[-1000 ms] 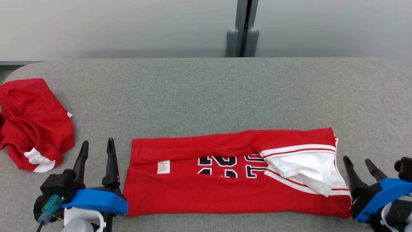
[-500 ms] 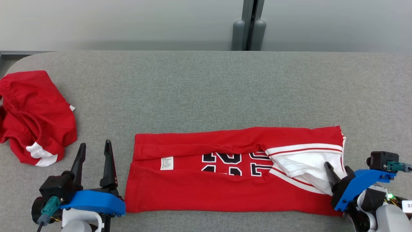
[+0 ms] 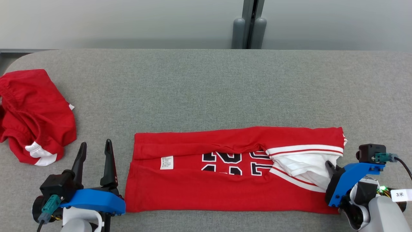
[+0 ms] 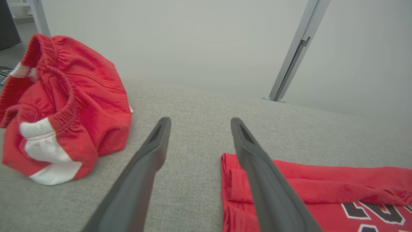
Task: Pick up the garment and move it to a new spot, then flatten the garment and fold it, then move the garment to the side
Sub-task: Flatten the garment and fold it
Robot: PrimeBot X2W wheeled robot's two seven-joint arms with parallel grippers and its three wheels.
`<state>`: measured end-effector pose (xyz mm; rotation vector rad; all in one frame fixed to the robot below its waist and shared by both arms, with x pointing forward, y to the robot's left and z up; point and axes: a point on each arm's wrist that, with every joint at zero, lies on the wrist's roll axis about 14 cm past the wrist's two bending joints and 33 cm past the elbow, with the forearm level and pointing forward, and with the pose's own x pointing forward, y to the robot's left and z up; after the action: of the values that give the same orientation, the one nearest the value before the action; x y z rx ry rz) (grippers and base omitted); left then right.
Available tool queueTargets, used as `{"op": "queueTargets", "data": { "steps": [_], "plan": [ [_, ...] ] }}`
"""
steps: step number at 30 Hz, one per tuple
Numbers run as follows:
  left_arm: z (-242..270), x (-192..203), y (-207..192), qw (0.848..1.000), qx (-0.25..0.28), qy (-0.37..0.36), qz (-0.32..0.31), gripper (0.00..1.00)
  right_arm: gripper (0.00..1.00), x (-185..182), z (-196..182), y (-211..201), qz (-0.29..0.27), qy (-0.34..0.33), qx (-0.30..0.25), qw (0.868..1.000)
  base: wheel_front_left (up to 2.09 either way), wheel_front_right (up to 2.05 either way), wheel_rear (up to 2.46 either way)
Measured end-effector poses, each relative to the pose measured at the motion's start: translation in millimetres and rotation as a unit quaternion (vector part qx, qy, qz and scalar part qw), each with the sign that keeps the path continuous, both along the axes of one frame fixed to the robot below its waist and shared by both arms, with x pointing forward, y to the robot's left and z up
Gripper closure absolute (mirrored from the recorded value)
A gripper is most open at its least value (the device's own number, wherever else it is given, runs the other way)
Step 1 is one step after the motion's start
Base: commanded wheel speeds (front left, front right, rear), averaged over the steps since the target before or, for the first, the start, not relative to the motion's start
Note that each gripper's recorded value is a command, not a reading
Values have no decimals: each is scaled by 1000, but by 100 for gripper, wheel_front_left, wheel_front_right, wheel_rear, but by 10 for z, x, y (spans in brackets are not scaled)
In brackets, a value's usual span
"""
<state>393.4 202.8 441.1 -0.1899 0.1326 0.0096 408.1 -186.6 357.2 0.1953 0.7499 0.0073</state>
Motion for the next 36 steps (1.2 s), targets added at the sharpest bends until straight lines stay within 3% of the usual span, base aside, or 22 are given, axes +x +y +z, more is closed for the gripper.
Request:
{"op": "queueTargets", "data": {
  "steps": [7, 16, 20, 26, 36],
  "plan": [
    [20, 14, -34, 1000, 0, -4, -6, 0, 100, 34, 243, -312, -49, -53, -16, 997, 0, 0, 0],
    [56, 21, -77, 1000, 0, -9, -14, 0, 100, -167, 710, -1142, -121, -102, -108, 981, 0, 0, 0],
    [67, 12, -89, 1000, 1, -11, -17, 0, 100, -211, 909, -1270, -125, -118, -140, 975, 0, 0, 0],
    [95, -25, -97, 1000, -1, -14, -19, 0, 100, -132, 1116, -867, -77, -148, -122, 978, 0, 0, 0],
    [84, -54, -62, 1000, 0, -12, -16, 0, 100, 27, 1070, 515, 104, -155, -31, 982, 0, 0, 0]
  ]
}}
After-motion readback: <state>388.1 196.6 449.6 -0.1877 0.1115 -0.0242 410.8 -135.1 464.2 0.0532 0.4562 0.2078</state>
